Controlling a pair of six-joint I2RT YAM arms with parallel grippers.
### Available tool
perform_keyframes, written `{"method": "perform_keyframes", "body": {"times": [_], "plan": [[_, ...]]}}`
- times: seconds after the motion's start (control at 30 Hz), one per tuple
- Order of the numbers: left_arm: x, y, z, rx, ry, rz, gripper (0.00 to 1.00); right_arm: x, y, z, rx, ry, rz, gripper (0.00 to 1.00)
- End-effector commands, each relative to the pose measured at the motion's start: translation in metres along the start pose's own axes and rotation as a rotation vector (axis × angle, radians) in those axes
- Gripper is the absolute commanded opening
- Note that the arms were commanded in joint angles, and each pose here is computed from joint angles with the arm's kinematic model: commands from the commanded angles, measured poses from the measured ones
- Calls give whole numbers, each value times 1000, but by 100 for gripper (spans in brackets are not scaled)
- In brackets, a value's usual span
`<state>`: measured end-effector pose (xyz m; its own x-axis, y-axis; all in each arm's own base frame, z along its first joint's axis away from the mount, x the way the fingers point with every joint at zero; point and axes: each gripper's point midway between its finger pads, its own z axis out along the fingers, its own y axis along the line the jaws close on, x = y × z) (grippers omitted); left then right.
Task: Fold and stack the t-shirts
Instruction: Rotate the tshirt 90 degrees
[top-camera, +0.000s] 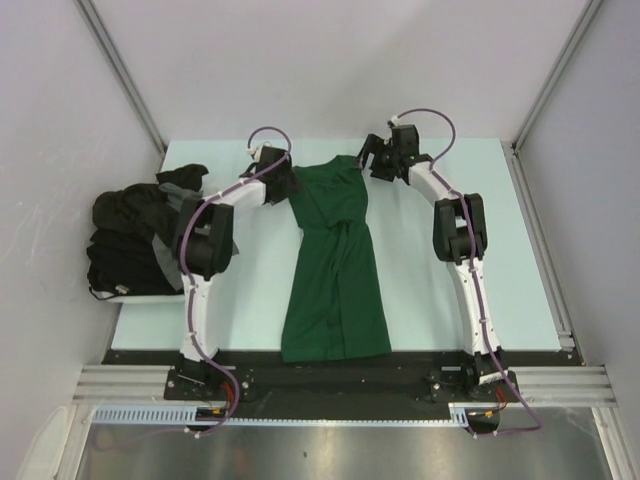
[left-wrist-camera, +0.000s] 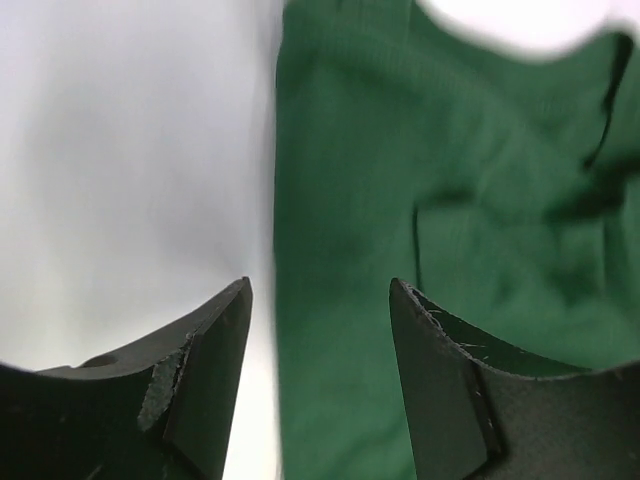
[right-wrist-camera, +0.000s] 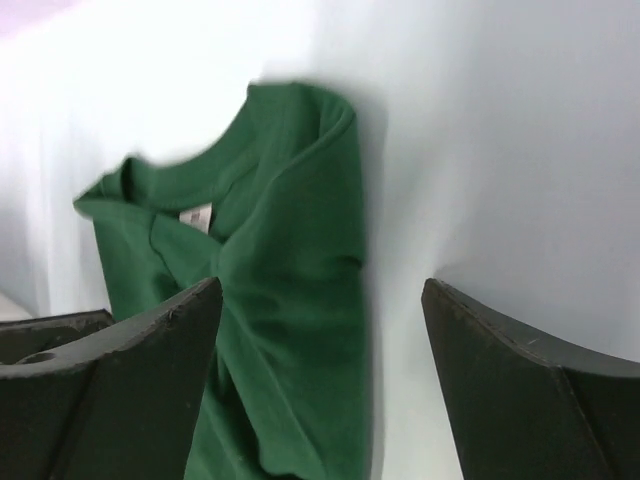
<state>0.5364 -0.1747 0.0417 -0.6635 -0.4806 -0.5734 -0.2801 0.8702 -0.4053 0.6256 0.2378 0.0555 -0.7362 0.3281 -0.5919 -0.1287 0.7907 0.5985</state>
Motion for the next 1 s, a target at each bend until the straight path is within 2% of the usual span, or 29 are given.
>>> {"method": "perform_keyframes", "body": {"times": [0.0,0.13,0.17,0.3,0.43,0.5,0.53,0.57,0.6,0.63,0.73,0.97], "plan": [[-60,-48,10,167,-131,-23,63,-41,15,0,-39,-128,-5,85],[-69,-42,30,144,-140,-39,62,-31,19,13,-65,-120,17,76],[-70,-41,35,141,-138,-48,60,-29,22,16,-76,-117,25,71],[-69,-36,58,150,-102,-86,52,-18,25,29,-68,-94,22,66],[-70,-33,63,137,-94,-82,50,-13,21,33,-51,-90,44,61],[-72,-32,64,134,-101,-70,47,-11,20,36,-61,-90,53,49],[-71,-30,67,132,-102,-59,41,-12,22,36,-77,-91,54,34],[-75,-32,68,140,-107,-55,38,-12,23,37,-85,-94,55,27],[-75,-28,71,129,-103,-55,33,-13,21,38,-83,-97,61,23],[-74,-25,77,123,-102,-55,24,-16,20,38,-73,-109,61,20],[-88,-28,80,169,-115,-70,14,-34,8,28,-34,-151,60,17],[-111,-46,92,280,-147,-61,13,-92,-24,-7,60,-280,16,17]]}}
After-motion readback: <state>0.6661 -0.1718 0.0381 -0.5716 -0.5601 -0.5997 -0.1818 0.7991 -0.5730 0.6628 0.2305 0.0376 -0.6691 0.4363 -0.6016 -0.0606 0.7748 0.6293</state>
